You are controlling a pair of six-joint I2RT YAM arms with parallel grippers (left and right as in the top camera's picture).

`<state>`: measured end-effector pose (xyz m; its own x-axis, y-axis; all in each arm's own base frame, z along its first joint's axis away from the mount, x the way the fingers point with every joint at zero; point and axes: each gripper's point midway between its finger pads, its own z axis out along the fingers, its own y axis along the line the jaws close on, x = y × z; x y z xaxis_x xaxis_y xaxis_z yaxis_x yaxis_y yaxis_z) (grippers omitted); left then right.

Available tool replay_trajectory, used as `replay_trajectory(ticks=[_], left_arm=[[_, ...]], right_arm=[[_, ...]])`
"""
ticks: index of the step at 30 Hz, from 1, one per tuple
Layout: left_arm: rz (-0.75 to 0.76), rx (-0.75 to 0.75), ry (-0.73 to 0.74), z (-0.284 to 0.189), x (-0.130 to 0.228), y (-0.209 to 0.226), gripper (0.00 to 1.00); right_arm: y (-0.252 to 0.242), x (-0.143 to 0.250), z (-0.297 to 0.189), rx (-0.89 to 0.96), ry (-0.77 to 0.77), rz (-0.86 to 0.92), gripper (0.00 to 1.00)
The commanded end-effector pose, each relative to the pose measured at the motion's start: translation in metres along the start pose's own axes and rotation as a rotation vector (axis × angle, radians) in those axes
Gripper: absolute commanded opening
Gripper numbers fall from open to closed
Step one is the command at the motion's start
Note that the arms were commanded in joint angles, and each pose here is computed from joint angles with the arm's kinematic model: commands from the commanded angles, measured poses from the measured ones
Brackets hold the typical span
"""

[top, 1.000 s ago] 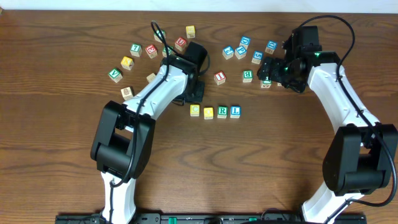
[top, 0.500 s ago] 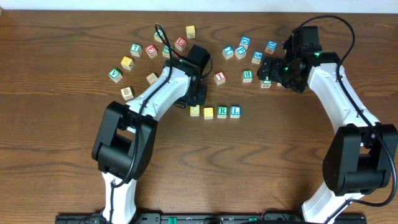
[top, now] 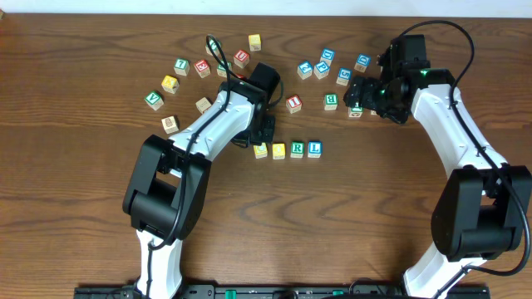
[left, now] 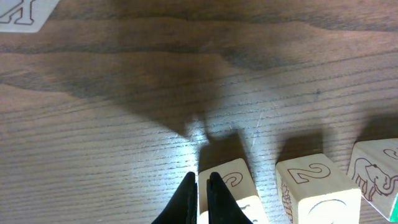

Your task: Spell out CORL

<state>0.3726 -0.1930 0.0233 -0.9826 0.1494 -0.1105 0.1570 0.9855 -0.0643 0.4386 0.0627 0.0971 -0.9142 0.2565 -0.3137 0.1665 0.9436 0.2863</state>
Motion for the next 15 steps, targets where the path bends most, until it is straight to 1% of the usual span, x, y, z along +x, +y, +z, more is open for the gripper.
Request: replay_trajectory(ticks=[1, 9, 12, 15], left_arm=[[-0.011, 0.006, 0.032, 0.006, 0.008, -0.003, 0.07], [-0.006, 0.008, 0.026, 0.006, 0.007, -0.005, 0.07], [-0.007, 0.015, 0.007, 0.002, 0.001, -0.007, 0.07], [-0.011, 0.026, -0.031, -0.011, -0.009, -0.008, 0.08]], right_arm=[[0.007, -0.005, -0.012, -0.015, -0.030, -0.007, 0.99], [0.007, -0.005, -0.012, -0.015, -0.030, -0.007, 0.99], [0.007, -0.005, -0.012, -0.015, -0.030, -0.007, 0.99], [0.007, -0.005, -0.012, -0.015, -0.030, -0.007, 0.99]])
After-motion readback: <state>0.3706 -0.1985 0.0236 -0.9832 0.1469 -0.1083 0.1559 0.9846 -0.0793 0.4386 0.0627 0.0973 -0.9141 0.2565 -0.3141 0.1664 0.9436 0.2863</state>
